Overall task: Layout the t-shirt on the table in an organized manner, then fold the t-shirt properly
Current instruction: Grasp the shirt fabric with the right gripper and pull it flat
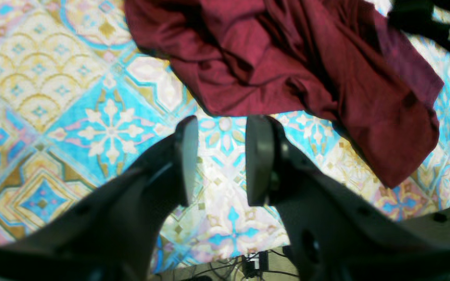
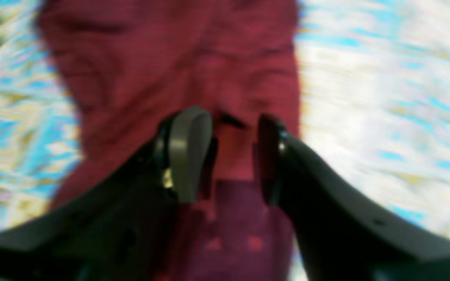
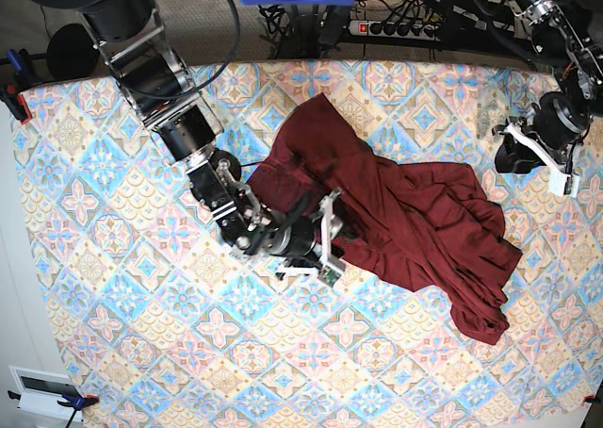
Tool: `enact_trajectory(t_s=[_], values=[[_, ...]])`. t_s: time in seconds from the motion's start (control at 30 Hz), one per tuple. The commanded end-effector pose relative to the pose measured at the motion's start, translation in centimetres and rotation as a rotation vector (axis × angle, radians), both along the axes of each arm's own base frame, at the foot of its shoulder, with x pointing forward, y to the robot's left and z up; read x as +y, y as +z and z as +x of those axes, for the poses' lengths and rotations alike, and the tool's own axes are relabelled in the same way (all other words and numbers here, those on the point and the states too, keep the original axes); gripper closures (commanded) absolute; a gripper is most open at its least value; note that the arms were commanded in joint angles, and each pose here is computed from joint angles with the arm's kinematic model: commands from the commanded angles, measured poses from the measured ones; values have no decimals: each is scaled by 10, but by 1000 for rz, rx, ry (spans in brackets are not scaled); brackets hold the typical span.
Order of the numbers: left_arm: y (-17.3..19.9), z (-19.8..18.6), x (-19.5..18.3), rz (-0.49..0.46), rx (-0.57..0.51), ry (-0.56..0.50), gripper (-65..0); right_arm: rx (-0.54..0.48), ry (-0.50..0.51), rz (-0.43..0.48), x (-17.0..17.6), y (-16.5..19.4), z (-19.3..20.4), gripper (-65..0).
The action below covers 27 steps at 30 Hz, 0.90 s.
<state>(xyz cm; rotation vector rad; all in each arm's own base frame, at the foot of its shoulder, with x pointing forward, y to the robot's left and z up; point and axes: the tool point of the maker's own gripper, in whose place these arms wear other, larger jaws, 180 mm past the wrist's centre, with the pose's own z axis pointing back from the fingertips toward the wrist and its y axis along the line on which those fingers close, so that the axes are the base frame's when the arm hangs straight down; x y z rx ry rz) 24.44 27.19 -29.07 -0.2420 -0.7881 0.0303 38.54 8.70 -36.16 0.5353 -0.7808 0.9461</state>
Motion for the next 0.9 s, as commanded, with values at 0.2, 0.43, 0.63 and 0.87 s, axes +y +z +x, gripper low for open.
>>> enact_trajectory(t_s=[0.2, 0.43, 0.63, 0.87], values=[[12, 5, 2, 14, -44, -8, -179, -93, 14, 92, 18, 45, 25, -261], [12, 5, 2, 14, -46, -8, -179, -44, -12, 72, 10, 24, 26, -262], [13, 6, 2, 13, -48, -9, -179, -29, -20, 64, 8, 19, 26, -262], [13, 6, 1, 9, -50, -9, -179, -30, 14, 132, 42, 32, 18, -262]])
